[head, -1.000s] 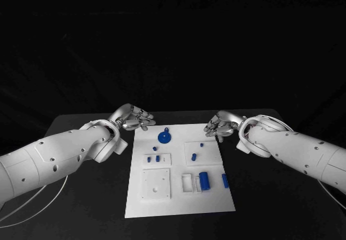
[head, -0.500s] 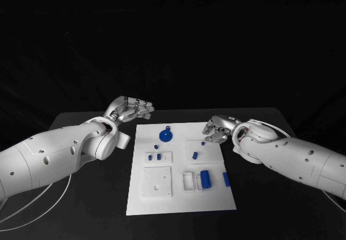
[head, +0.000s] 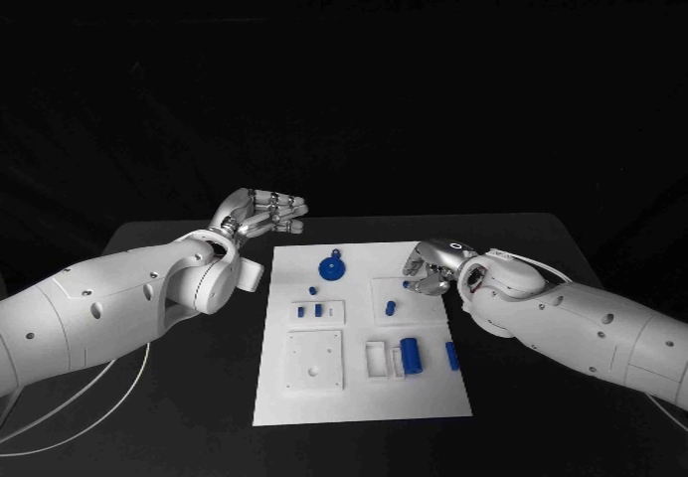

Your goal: Assemble the parts on the task board

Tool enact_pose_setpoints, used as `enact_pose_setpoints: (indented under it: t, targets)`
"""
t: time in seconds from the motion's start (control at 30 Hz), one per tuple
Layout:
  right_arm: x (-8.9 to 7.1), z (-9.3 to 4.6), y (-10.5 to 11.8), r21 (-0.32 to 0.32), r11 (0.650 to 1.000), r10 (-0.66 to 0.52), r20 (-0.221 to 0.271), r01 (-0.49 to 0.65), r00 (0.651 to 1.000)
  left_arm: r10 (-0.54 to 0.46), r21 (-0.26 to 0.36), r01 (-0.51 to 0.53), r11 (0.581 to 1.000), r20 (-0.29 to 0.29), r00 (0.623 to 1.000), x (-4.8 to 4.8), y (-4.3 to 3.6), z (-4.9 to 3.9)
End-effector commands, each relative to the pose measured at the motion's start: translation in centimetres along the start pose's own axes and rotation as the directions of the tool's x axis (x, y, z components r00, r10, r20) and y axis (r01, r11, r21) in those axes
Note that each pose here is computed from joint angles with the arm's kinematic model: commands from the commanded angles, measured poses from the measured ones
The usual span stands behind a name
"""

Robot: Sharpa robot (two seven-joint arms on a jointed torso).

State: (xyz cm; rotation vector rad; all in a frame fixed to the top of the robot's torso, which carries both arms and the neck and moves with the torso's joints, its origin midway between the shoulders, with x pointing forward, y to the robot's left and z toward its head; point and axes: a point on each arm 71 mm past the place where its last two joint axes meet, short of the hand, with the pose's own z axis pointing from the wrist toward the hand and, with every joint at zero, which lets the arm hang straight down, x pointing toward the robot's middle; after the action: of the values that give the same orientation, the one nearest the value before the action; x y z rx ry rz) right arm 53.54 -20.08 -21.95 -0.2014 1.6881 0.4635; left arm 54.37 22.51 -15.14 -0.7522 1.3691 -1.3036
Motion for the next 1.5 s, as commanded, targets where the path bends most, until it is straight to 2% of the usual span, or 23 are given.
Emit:
enact_pose_setpoints:
  t: [0.03, 0.23, 1.0, 1.5]
  targets:
    - [0.1, 0.0, 0.3, -0.006, 0.999, -0.032, 0.008, 0.032, 0.999, -0.028, 0.006, 0.028, 1.000, -0.004, 1.000, 0.20, -0.22, 0.12]
    - [0.3, 0.2, 0.6, -0.012, 0.999, -0.031, 0.012, 0.031, 0.999, -0.031, -0.007, 0.031, 0.999, -0.012, 0.999, 0.28, -0.12, 0.14]
    - [2.5, 0.5, 0.6, 0.016, 0.999, -0.044, -0.047, 0.045, 0.998, -0.043, -0.043, 0.041, 0.998, -0.050, 0.998, 0.51, 0.15, 0.17]
    - [3.1, 0.4, 0.3, 0.034, 0.997, -0.069, -0.070, 0.072, 0.995, -0.043, -0.055, 0.040, 0.998, -0.062, 0.997, 0.58, 0.26, 0.19]
